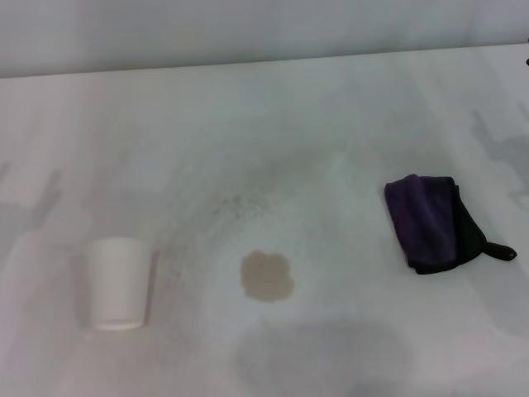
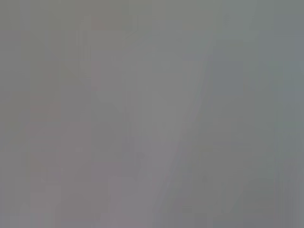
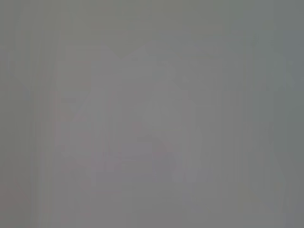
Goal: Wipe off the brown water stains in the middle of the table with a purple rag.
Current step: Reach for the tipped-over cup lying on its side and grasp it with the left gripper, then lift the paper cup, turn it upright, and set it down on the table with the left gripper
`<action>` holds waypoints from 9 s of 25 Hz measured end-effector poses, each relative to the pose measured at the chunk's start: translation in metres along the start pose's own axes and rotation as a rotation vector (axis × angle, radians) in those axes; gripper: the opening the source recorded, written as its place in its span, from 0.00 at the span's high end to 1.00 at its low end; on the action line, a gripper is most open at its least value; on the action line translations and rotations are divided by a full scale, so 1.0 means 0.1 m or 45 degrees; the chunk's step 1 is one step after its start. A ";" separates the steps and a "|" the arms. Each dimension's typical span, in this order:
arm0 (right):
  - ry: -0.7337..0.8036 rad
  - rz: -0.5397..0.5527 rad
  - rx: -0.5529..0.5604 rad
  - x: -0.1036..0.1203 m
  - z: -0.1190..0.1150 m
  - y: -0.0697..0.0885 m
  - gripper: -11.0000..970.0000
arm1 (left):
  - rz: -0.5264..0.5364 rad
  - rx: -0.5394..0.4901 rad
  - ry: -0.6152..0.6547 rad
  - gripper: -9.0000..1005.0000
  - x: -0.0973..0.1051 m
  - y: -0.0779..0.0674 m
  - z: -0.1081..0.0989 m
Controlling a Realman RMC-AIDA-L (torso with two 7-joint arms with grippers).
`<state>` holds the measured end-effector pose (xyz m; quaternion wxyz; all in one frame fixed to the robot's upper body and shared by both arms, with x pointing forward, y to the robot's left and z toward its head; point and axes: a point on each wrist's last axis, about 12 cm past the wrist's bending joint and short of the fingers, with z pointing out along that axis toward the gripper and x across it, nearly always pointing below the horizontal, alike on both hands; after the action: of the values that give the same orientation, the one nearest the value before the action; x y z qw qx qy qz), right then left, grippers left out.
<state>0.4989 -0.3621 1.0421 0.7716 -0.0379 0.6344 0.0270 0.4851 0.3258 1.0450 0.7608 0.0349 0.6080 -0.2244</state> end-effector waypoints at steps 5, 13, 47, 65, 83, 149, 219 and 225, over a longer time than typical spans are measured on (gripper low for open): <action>0.004 0.000 0.003 0.00 0.00 -0.01 0.13 | -0.180 0.061 0.142 0.14 -0.09 0.20 0.12; 0.003 -0.002 -0.002 0.00 0.02 -0.01 0.13 | -0.299 0.160 0.358 0.14 -0.36 0.37 0.26; 0.004 0.013 -0.009 0.01 0.06 0.04 0.13 | -0.681 0.056 1.590 0.14 -1.50 0.39 0.71; 0.003 0.049 -0.029 0.01 0.15 0.13 0.13 | -0.742 0.068 1.899 0.14 -0.93 0.11 0.92; 0.018 0.070 0.024 0.03 0.17 0.11 0.13 | -0.773 0.100 2.062 0.14 -0.45 -0.23 1.18; -0.063 0.093 0.014 -0.04 0.03 0.05 0.13 | -0.570 0.238 1.708 0.36 -0.51 -0.51 1.36; -0.090 0.047 -0.105 -0.07 0.08 0.19 0.13 | 0.380 0.308 0.684 0.40 0.77 -0.41 -0.37; -0.082 0.043 -0.103 -0.06 0.06 0.18 0.13 | 0.386 0.278 0.673 0.40 0.77 -0.42 -0.46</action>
<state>0.5018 -0.3439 1.0485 0.7888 -0.0573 0.6083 0.0669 0.4398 0.2802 0.9700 0.5930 0.2634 0.7448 -0.1556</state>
